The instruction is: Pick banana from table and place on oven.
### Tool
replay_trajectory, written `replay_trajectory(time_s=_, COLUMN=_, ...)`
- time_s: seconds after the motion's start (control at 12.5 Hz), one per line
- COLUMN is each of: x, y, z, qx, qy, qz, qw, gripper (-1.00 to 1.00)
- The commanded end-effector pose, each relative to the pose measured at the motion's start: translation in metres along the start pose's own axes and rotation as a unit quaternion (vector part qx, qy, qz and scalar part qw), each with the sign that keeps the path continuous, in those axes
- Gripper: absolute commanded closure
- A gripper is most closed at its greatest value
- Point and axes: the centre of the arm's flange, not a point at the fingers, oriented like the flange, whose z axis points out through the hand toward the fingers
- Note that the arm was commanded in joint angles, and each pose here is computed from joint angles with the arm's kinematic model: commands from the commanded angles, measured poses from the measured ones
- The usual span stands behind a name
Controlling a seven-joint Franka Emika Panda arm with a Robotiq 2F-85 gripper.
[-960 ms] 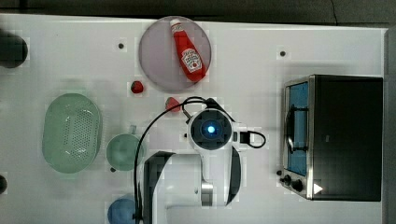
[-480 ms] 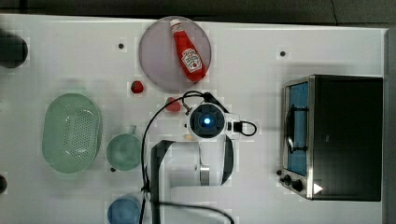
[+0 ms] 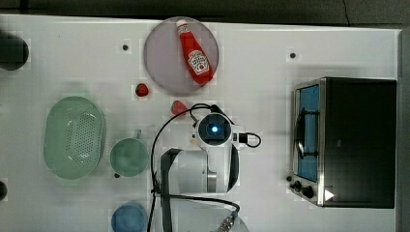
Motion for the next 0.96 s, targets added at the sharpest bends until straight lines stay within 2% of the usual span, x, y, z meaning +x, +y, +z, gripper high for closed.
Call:
replay_trajectory(time_s=0.08, x=0.009, y=-0.001, z=0.003, qx=0.012, qy=0.012, qz=0.016, qw=1.000, gripper=-0.68)
replay_trajectory(time_s=0.32, x=0.010, y=-0.004, z=0.002, qx=0.020, qy=0.019, qz=0.014, qw=1.000, gripper=0.06)
replay_trajectory(time_s=0.48, x=0.011, y=-0.005, z=0.000, qx=0.023, qy=0.022, qz=0.014, qw=0.999, gripper=0.47)
replay_trajectory(time_s=0.72, x=0.015, y=-0.009, z=-0.022, qx=0.042, qy=0.039, qz=0.014, qw=0.998, gripper=0.47)
replay_trajectory(time_s=0.96, x=0.019, y=-0.011, z=-0.096, qx=0.077, qy=0.073, qz=0.016, qw=0.994, gripper=0.47)
